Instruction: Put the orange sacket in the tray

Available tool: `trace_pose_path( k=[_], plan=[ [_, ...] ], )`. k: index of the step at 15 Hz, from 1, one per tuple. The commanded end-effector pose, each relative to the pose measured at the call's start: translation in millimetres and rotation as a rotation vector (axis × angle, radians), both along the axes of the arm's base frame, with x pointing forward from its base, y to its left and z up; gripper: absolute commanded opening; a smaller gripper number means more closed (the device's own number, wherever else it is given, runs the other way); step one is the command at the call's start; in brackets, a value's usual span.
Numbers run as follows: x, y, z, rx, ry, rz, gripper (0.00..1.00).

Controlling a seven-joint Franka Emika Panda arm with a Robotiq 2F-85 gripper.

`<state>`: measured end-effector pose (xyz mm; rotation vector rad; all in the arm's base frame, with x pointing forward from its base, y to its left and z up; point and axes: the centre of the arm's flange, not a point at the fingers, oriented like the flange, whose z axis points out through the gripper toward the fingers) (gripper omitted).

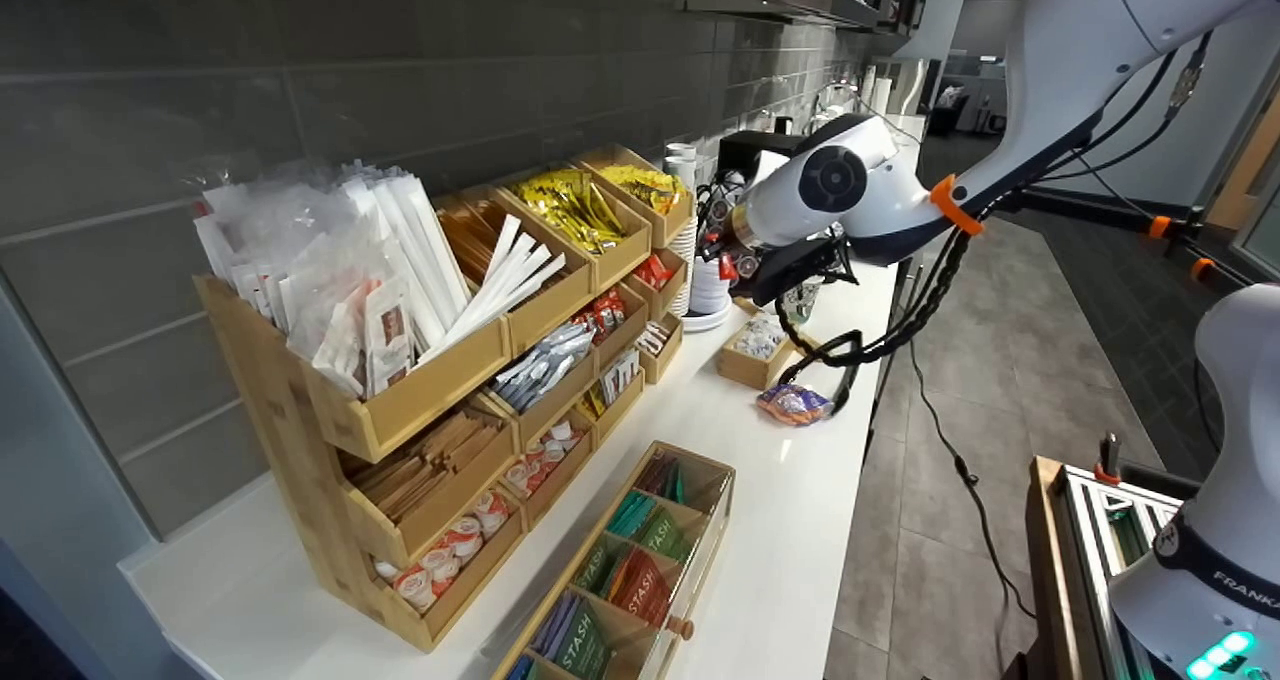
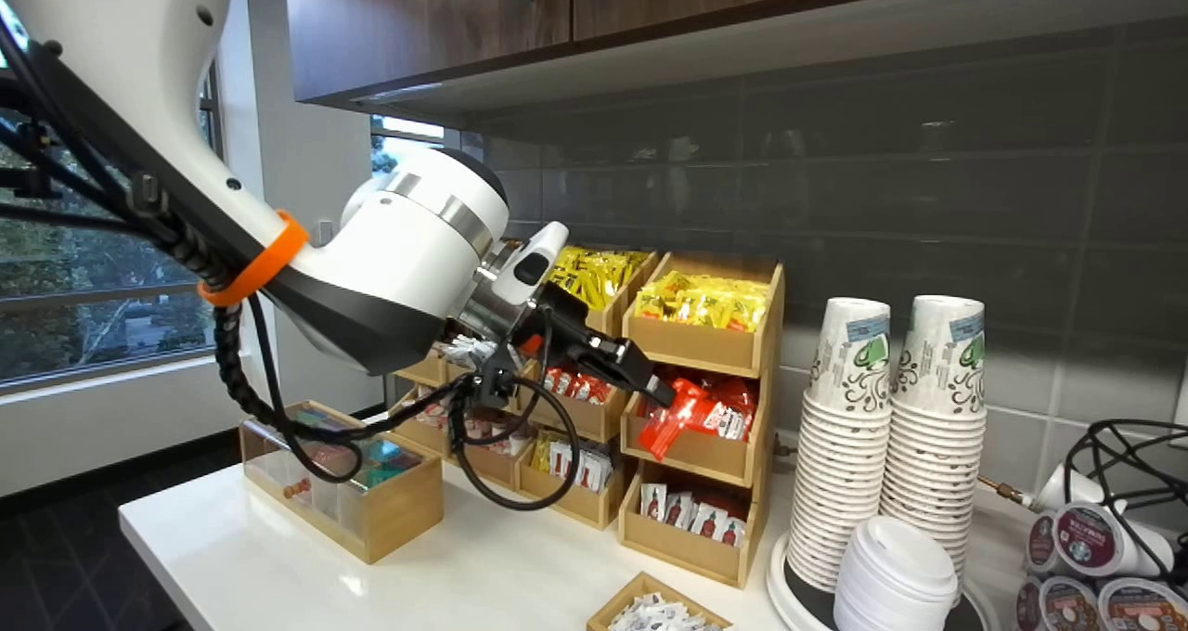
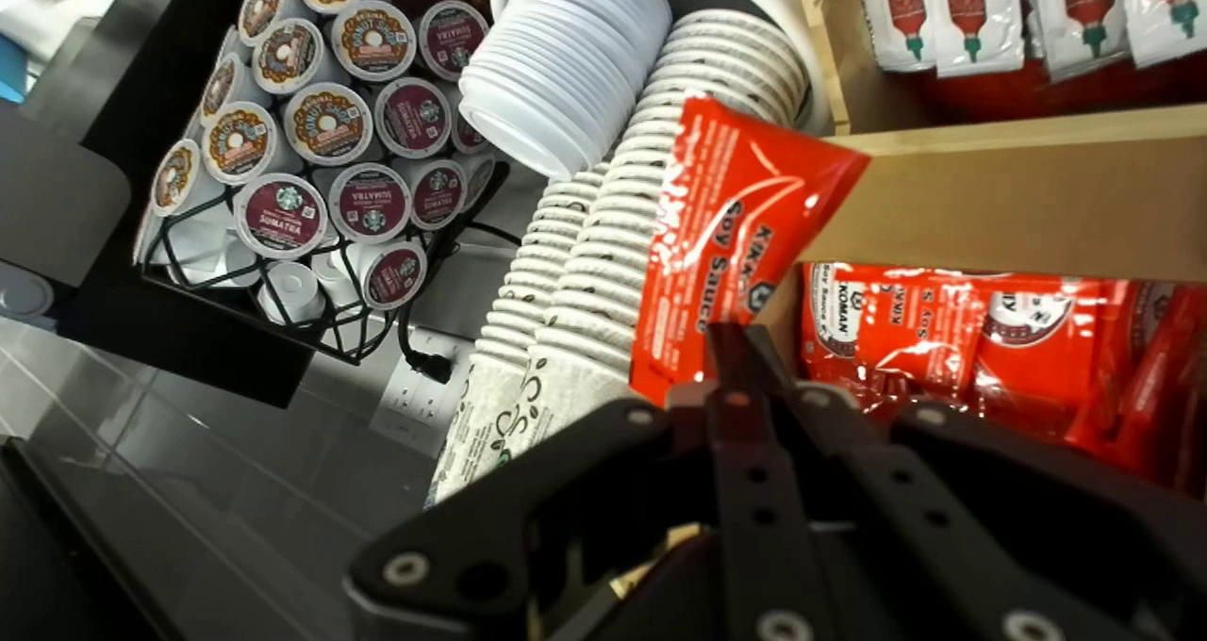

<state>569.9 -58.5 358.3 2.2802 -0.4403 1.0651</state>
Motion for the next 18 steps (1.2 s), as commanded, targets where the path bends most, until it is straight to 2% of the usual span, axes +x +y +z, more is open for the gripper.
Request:
trace_pose_path(
  k=[1, 8, 13, 18],
  plan=[
    [7.6, 8.9, -8.9, -0.044, 0.009, 0.045, 0.0],
    [23.8, 14.9, -13.7, -0.127, 0.032, 0.161, 0.0],
    [34.9, 20.3, -24.0, -0.204, 0.079, 0.263, 0.0],
    [44.7, 20.7, -32.0, -0.274, 0.083, 0.28, 0.0]
  ],
)
